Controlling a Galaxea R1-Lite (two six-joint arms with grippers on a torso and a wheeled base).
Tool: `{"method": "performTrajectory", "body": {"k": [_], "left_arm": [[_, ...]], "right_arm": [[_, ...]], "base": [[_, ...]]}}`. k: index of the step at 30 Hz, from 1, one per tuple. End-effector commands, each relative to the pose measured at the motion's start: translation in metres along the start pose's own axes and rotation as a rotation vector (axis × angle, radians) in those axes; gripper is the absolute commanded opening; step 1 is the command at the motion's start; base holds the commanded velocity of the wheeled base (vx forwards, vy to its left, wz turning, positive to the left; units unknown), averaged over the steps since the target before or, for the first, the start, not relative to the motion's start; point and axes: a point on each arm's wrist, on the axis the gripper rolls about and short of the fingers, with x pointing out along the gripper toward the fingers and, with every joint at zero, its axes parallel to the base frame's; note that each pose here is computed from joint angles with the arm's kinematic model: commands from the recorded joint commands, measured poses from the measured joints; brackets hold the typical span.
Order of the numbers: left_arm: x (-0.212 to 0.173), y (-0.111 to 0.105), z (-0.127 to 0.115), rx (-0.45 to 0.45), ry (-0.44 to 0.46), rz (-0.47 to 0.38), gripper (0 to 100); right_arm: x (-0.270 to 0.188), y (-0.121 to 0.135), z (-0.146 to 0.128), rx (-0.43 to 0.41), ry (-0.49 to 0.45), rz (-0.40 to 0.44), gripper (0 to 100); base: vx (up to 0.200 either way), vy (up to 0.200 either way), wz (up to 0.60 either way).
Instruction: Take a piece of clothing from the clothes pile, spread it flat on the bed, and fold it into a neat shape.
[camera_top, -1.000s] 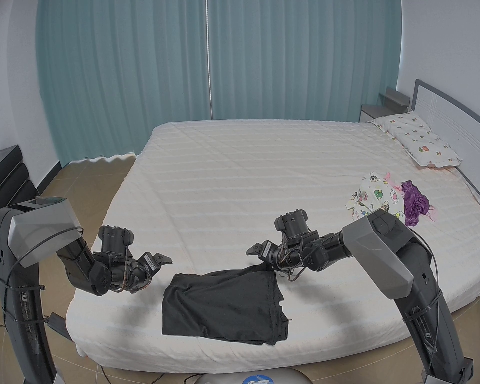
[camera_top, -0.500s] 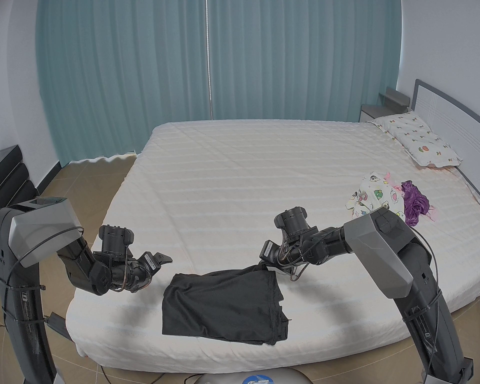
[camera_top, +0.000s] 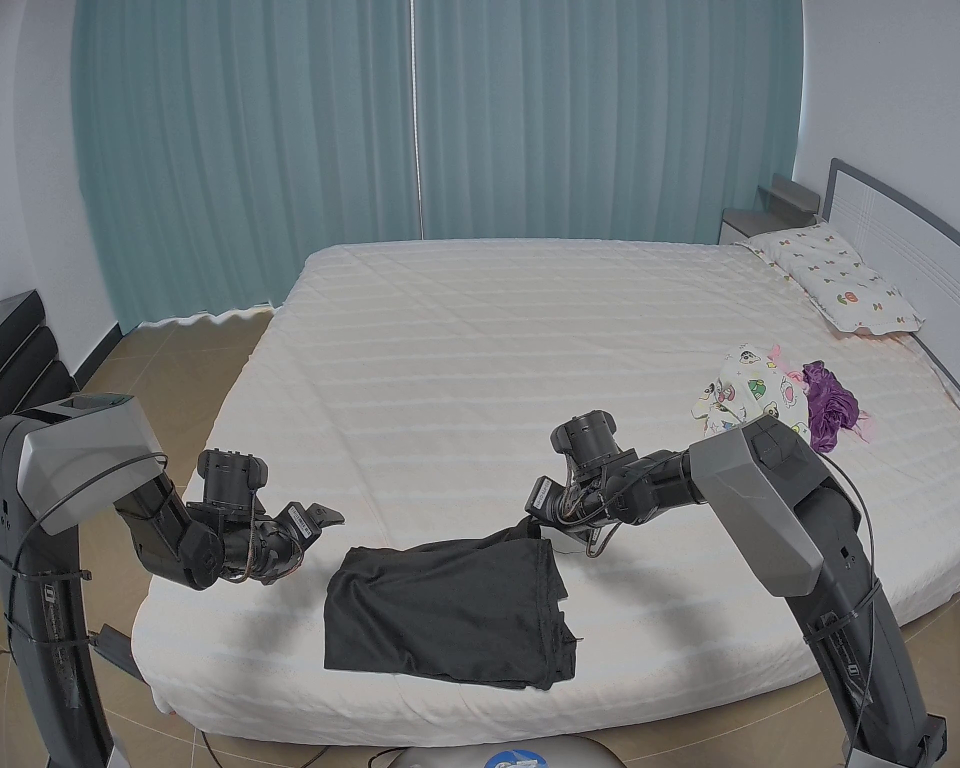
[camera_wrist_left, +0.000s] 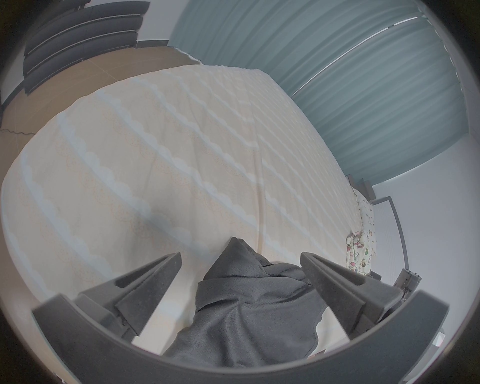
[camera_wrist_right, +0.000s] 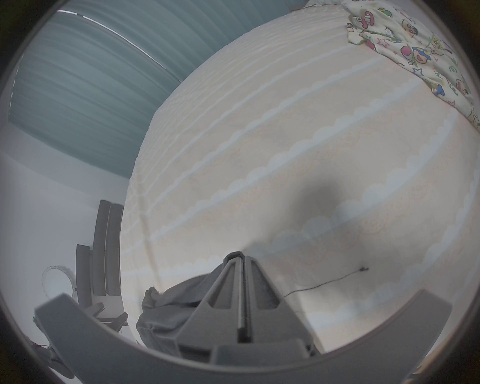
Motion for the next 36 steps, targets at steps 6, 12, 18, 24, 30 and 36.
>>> {"method": "performTrajectory", "body": {"k": [6,12,18,24,30,36], "left_arm": [[0.001,0.0,0.0,-0.001,0.001,0.002,100],[0.001,0.0,-0.001,0.0,0.002,0.002,100],[0.001,0.0,-0.001,0.003,-0.002,0.0,100],[0.001,0.0,-0.001,0.003,-0.002,0.0,100],[0.002,-0.005,-0.005,0.021,0.003,-0.008,100],[0.006,-0.019,-0.017,0.056,0.004,-0.012,100]], "right_arm": [[0.004,-0.003,0.001,0.004,-0.017,-0.012,0],[0.006,-0.007,0.014,0.021,-0.099,-0.003,0],[0.004,-0.015,0.024,0.039,-0.125,-0.014,0],[0.005,-0.026,0.035,0.061,-0.156,-0.04,0],[0.002,-0.034,0.046,0.077,-0.177,-0.053,0],[0.0,-0.044,0.054,0.093,-0.207,-0.083,0]], "base": [[0.0,0.0,0.0],[0.0,0.0,0.0],[0.0,0.0,0.0],[0.0,0.0,0.0],[0.0,0.0,0.0],[0.0,0.0,0.0]]}}
